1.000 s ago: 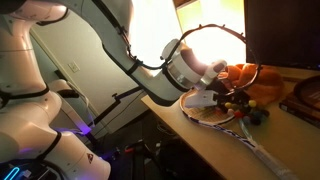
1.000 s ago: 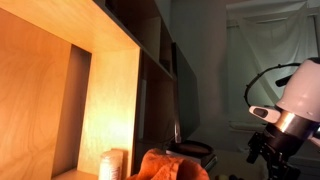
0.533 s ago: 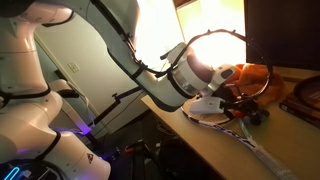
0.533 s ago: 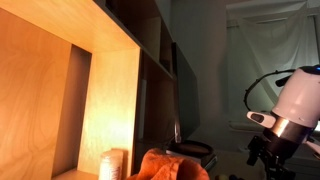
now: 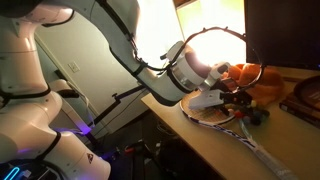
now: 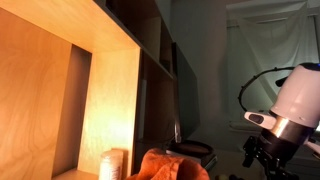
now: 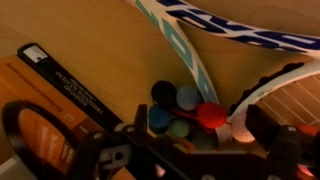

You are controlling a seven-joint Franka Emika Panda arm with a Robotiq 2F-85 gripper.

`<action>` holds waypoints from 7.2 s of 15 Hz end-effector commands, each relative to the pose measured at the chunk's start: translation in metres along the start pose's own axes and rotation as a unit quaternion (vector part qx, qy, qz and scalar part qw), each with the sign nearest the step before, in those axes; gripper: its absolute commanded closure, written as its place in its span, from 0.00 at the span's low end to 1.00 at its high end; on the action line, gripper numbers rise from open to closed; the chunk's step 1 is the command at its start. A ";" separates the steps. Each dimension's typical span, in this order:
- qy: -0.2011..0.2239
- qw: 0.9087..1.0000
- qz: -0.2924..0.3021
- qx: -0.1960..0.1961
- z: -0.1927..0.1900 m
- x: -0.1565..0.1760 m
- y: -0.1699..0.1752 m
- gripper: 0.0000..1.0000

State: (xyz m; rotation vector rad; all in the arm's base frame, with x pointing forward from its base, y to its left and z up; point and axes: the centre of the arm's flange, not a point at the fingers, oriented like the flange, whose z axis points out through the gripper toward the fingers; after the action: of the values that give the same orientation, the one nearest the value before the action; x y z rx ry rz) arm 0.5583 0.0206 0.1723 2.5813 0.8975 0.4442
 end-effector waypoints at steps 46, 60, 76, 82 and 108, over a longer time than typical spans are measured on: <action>0.007 0.974 -0.218 -0.061 -0.010 0.109 -0.089 0.97; 0.062 0.995 -0.069 0.025 -0.010 0.037 -0.017 0.19; 0.072 0.995 -0.067 0.024 -0.004 0.036 -0.025 0.00; 0.133 0.988 -0.077 -0.019 -0.047 0.032 -0.023 0.00; 0.101 0.995 -0.002 -0.012 0.024 0.026 0.041 0.00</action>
State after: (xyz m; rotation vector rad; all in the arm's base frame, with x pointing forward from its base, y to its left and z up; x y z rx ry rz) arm 0.5911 0.0056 0.1724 2.5485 0.9779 0.7258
